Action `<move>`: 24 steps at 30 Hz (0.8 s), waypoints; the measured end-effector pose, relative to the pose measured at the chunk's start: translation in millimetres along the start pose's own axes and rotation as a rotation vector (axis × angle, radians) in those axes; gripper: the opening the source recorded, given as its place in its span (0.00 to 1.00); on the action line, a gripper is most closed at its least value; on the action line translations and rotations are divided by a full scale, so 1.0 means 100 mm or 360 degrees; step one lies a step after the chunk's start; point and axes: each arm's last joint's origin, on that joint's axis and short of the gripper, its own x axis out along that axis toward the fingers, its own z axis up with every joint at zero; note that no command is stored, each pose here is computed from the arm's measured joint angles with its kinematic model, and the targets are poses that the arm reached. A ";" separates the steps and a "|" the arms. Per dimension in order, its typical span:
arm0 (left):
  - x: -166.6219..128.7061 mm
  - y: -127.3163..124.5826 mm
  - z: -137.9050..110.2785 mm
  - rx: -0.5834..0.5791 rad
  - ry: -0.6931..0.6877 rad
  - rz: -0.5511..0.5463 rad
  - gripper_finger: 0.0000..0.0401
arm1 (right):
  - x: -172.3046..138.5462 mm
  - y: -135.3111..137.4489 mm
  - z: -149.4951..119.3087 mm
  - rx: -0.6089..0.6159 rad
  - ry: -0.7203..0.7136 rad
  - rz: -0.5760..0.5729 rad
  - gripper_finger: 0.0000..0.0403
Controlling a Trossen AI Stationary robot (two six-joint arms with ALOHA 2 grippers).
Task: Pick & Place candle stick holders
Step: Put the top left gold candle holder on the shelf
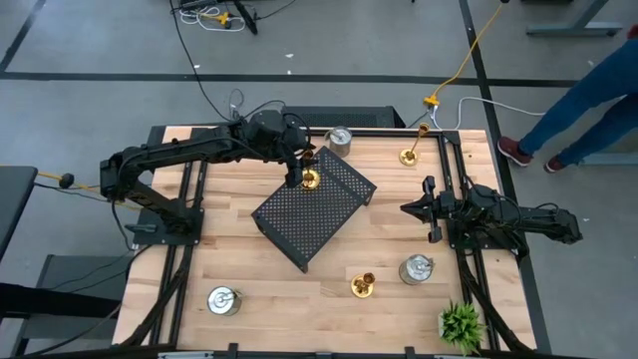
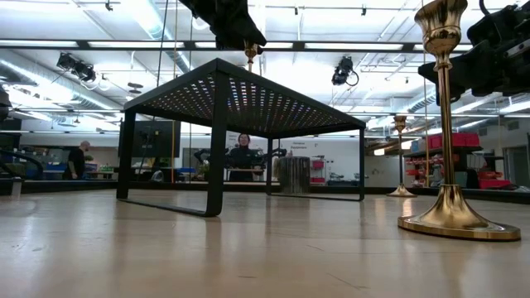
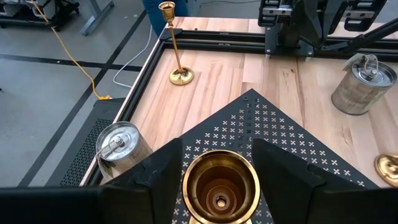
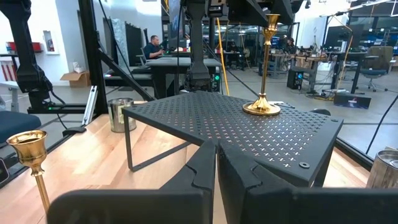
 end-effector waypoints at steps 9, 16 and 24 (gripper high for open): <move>0.00 0.00 0.00 0.0000 -0.0001 0.0000 0.58 | 0.00 0.00 0.00 0.0000 0.0001 0.0000 0.06; 0.00 0.00 0.00 -0.0002 -0.0001 0.0000 0.73 | 0.00 0.00 0.00 0.0000 0.0001 0.0000 0.06; -0.03 0.00 0.01 -0.0003 -0.0011 0.0002 0.81 | 0.00 0.00 0.00 0.0000 0.0000 0.0000 0.06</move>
